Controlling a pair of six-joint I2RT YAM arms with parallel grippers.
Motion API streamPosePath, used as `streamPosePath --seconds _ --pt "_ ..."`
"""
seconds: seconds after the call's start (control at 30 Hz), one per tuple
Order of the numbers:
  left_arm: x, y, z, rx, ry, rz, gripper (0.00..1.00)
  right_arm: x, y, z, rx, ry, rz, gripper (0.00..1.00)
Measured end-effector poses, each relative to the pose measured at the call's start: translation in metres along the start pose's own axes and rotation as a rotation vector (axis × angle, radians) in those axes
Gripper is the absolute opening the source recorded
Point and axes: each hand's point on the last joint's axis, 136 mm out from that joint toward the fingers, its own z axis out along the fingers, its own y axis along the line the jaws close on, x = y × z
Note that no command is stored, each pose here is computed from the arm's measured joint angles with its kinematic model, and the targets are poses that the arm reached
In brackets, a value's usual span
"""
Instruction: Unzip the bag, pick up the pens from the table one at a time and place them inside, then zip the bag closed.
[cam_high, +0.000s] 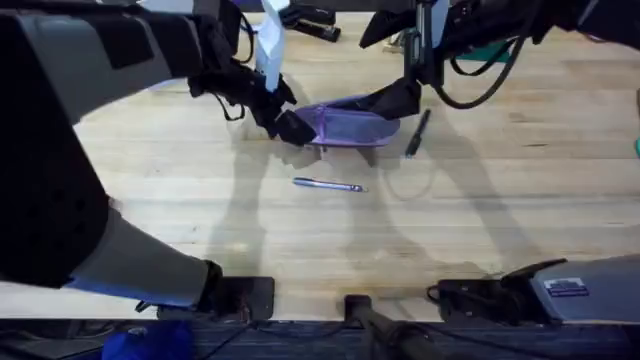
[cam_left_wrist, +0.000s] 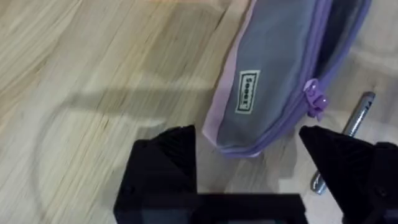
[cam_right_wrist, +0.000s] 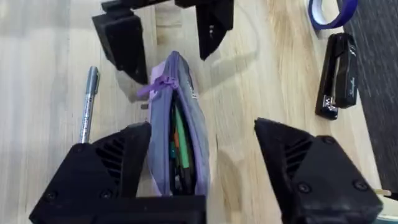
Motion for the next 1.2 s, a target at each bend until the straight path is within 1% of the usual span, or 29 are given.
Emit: streamPosePath --seconds 0.13,0.23,0.33,0.5,0.73,0.77,0.93,1.07,1.2 --pt "-0.006 0.005 -0.016 -0.023 0.062 -0.076 0.993 0.0 0.0 0.0 0.0 0.0 0.0 0.995" --pt "-0.015 0.007 -0.033 -0.038 0.101 -0.107 0.993 0.0 0.0 0.0 0.0 0.001 0.0 0.995" --pt "-0.025 0.005 -0.049 -0.042 0.13 -0.128 0.993 0.002 -0.001 0.0 0.006 0.012 0.0 0.995" --pt "-0.042 -0.002 -0.075 -0.041 0.151 -0.146 0.993 0.004 -0.002 0.0 0.012 0.023 0.002 0.996" --pt "-0.059 -0.012 -0.104 -0.04 0.17 -0.166 0.993 0.004 -0.002 0.0 0.014 0.026 0.004 0.995" --pt "-0.068 -0.013 -0.115 -0.057 0.16 -0.204 0.993 0.004 -0.002 0.0 0.015 0.026 0.004 0.996" --pt "-0.074 -0.009 -0.125 -0.107 0.159 -0.295 0.995 0.004 -0.002 0.0 0.014 0.026 0.007 0.995" --pt "-0.073 -0.007 -0.127 -0.129 0.166 -0.359 0.995 0.005 -0.003 0.0 0.016 0.03 0.007 0.995" --pt "-0.073 -0.007 -0.127 -0.134 0.166 -0.393 0.995 0.007 -0.004 0.0 0.021 0.039 0.007 0.991"
